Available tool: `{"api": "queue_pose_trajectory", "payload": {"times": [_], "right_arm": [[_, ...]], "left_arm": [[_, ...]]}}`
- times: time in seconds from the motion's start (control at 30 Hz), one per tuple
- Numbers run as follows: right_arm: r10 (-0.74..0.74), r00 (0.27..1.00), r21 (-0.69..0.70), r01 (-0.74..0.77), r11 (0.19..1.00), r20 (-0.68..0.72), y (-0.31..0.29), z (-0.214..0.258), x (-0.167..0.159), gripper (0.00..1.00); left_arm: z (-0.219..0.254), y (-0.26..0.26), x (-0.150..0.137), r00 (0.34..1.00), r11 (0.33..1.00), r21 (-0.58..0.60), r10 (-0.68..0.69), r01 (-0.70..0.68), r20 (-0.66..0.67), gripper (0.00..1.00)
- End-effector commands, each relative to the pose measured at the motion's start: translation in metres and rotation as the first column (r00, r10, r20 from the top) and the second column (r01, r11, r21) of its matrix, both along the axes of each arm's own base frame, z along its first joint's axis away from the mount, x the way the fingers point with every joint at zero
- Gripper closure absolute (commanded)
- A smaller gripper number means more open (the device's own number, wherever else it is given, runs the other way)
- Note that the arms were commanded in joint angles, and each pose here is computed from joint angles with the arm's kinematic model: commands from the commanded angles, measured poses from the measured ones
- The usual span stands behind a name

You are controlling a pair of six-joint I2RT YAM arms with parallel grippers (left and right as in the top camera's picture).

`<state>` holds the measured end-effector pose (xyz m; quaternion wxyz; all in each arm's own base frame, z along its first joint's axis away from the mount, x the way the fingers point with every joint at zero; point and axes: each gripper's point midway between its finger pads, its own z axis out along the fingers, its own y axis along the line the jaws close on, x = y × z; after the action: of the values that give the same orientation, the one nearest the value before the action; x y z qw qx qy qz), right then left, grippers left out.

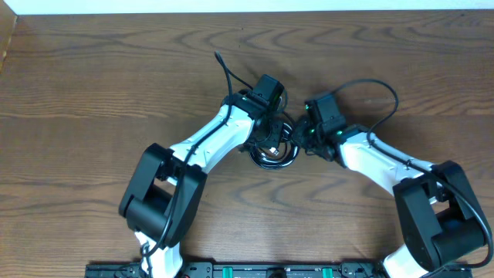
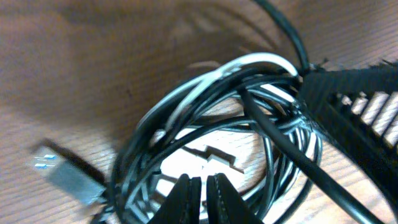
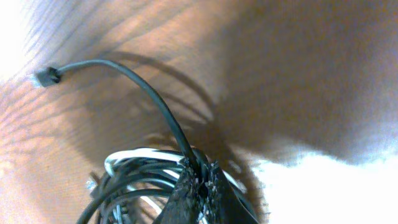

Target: Untangle cables

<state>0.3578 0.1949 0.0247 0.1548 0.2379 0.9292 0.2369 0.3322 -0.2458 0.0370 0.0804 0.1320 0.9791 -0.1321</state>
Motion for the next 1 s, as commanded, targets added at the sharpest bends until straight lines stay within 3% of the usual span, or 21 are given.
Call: {"api": "queue_pose_trajectory", "payload": {"times": [0.0, 0.13, 0.23, 0.37, 0.5, 0.57, 0.77, 0.97], "right_arm": [[0.19, 0.978, 0.012, -0.191, 0.981, 0.089, 0.0, 0.031, 0.02, 0.99], [0.366, 0.921, 0.028, -0.373, 0.927, 0.135, 0.004, 0.061, 0.023, 0.99], [0.48, 0.866, -0.042, -0.48, 0.876, 0.139, 0.001, 0.071, 0.02, 0.99], [0.545, 0.826, -0.081, -0.539, 0.838, 0.142, 0.004, 0.072, 0.015, 0.99], [0.539, 0.831, -0.106, -0.529, 0.842, 0.137, 0.001, 0.07, 0.017, 0.99], [0.563, 0.814, -0.141, -0.546, 0.826, 0.143, -0.001, 0.069, 0.018, 0.99], [0.553, 0.821, -0.193, -0.526, 0.828, 0.137, -0.009, 0.066, 0.024, 0.99], [0.543, 0.829, -0.194, -0.516, 0.834, 0.131, -0.009, 0.065, 0.024, 0.99]], "left_arm": [[0.058, -0.001, 0.017, 0.989, 0.998, -0.067, 0.008, 0.002, 0.15, 0.87], [0.092, -0.002, 0.024, 0.972, 0.993, -0.12, 0.026, 0.002, 0.234, 0.86], [0.107, -0.005, 0.03, 0.959, 0.989, -0.151, 0.035, 0.008, 0.281, 0.85], [0.111, -0.011, 0.041, 0.95, 0.981, -0.195, 0.081, -0.021, 0.303, 0.78], [0.096, -0.012, 0.04, 0.961, 0.976, -0.199, 0.132, -0.084, 0.245, 0.78], [0.069, -0.006, 0.031, 0.978, 0.985, -0.141, 0.121, -0.097, 0.169, 0.78], [0.019, -0.017, 0.01, 0.999, 0.99, -0.133, 0.036, -0.036, -0.003, 0.8], [-0.019, -0.015, 0.007, 0.997, 0.995, -0.091, 0.046, -0.052, -0.069, 0.87]]}}
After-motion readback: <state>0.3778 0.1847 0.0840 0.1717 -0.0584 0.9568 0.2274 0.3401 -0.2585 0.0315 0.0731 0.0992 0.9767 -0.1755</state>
